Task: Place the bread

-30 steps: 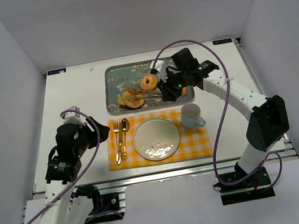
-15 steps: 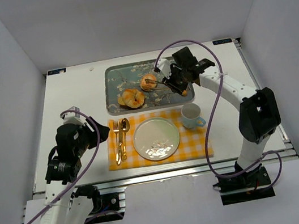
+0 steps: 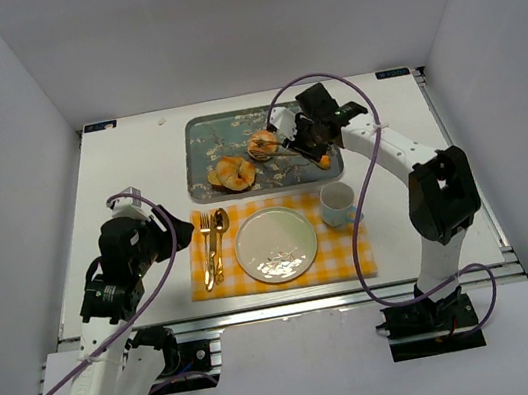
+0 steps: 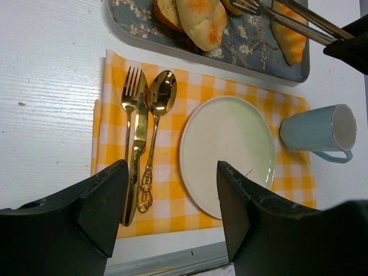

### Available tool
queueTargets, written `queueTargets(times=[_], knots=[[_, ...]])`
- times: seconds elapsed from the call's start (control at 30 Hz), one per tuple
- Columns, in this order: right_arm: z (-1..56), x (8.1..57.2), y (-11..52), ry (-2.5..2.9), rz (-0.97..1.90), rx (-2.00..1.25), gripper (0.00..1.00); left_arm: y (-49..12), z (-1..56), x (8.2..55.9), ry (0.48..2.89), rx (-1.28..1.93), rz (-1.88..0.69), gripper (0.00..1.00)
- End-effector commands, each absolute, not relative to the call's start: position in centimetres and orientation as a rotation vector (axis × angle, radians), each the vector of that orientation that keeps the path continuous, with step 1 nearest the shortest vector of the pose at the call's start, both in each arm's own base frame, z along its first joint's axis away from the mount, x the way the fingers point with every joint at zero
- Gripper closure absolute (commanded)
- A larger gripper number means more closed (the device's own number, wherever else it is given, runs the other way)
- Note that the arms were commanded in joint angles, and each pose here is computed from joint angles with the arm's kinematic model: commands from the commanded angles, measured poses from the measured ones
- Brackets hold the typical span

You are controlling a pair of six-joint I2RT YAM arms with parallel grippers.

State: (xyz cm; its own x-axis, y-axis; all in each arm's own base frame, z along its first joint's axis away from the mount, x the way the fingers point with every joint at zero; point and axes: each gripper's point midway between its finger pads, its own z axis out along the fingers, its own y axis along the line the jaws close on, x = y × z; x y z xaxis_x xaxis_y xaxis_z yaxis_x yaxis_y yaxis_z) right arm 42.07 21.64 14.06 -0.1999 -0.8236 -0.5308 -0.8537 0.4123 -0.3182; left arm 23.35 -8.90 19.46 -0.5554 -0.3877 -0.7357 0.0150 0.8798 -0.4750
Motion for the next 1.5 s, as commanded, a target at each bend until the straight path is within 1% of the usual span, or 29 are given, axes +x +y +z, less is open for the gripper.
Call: queueTargets(times=[0.0, 0.03, 0.07, 0.13, 0.27, 0.43, 0.57, 0.63, 0.7, 0.73, 0.77, 0.83, 0.87, 0.9, 0.97, 1.07, 1.23, 1.27, 1.33, 1.37, 1.47], knots=[[15.8, 43.0, 22.0, 1.965, 0.03, -1.441, 0.63, -8.9, 19.8, 23.6, 2.082, -0.274, -0.543, 0.28], [15.7, 42.9, 22.2, 1.958, 0.031, -1.456, 0.65, -8.9, 19.9, 23.6, 2.081, -0.272, -0.544, 0.28], [15.6, 42.8, 22.1, 1.962, 0.032, -1.461, 0.72, -8.9, 19.8, 23.6, 2.082, -0.274, -0.545, 0.28], [15.8, 42.7, 22.1, 1.957, 0.035, -1.466, 0.82, -8.9, 19.9, 23.6, 2.078, -0.272, -0.547, 0.28], [16.7, 42.5, 22.2, 1.937, 0.042, -1.451, 0.9, -8.9, 20.0, 23.7, 2.076, -0.275, -0.548, 0.28], [20.7, 42.3, 22.2, 1.877, 0.102, -1.349, 0.94, -8.9, 20.1, 23.6, 2.073, -0.274, -0.548, 0.28], [23.3, 40.6, 22.1, 1.846, 0.165, -1.324, 0.95, -8.8, 20.4, 23.5, 2.067, -0.275, -0.542, 0.28], [24.5, 38.9, 22.0, 1.818, 0.204, -1.338, 0.95, -8.7, 20.5, 23.5, 2.067, -0.277, -0.54, 0.28], [23.7, 36.8, 21.8, 1.837, 0.269, -1.371, 0.95, -8.7, 20.6, 23.4, 2.063, -0.278, -0.539, 0.28], [24.0, 34.6, 21.9, 1.828, 0.344, -1.398, 0.95, -8.7, 20.5, 23.4, 2.065, -0.277, -0.539, 0.28], [22.5, 33.0, 21.7, 1.859, 0.396, -1.424, 0.95, -8.7, 20.5, 23.4, 2.062, -0.279, -0.54, 0.28], [22.1, 29.1, 21.9, 1.845, 0.508, -1.491, 0.95, -8.7, 20.5, 23.4, 2.061, -0.279, -0.543, 0.28], [21.7, 28.1, 21.9, 1.846, 0.52, -1.509, 0.96, -8.7, 20.4, 23.4, 2.062, -0.281, -0.543, 0.28], [20.0, 26.5, 21.5, 1.872, 0.549, -1.539, 0.96, -8.7, 20.5, 23.5, 2.059, -0.28, -0.544, 0.28], [19.5, 23.5, 21.2, 1.845, 0.6, -1.596, 0.96, -8.8, 20.4, 23.5, 2.061, -0.277, -0.546, 0.28], [18.2, 21.3, 20.4, 1.88, 0.641, -1.648, 0.96, -8.9, 20.5, 23.7, 2.064, -0.272, -0.546, 0.28], [16.4, 19.7, 19.6, 1.898, 0.617, -1.71, 0.94, -9.1, 20.4, 24.2, 2.064, -0.265, -0.553, 0.28], [16.3, 19.8, 19.7, 1.897, 0.611, -1.713, 0.93, -9.1, 20.4, 24.2, 2.065, -0.265, -0.555, 0.28], [16.2, 20.1, 19.9, 1.896, 0.608, -1.718, 0.85, -9.2, 20.4, 24.3, 2.063, -0.266, -0.559, 0.28], [16.0, 20.1, 20.0, 1.899, 0.613, -1.723, 0.79, -9.2, 20.3, 24.2, 2.066, -0.265, -0.561, 0.28], [16.8, 20.5, 20.4, 1.878, 0.611, -1.716, 0.78, -9.0, 20.3, 24.2, 2.066, -0.27, -0.551, 0.28]])
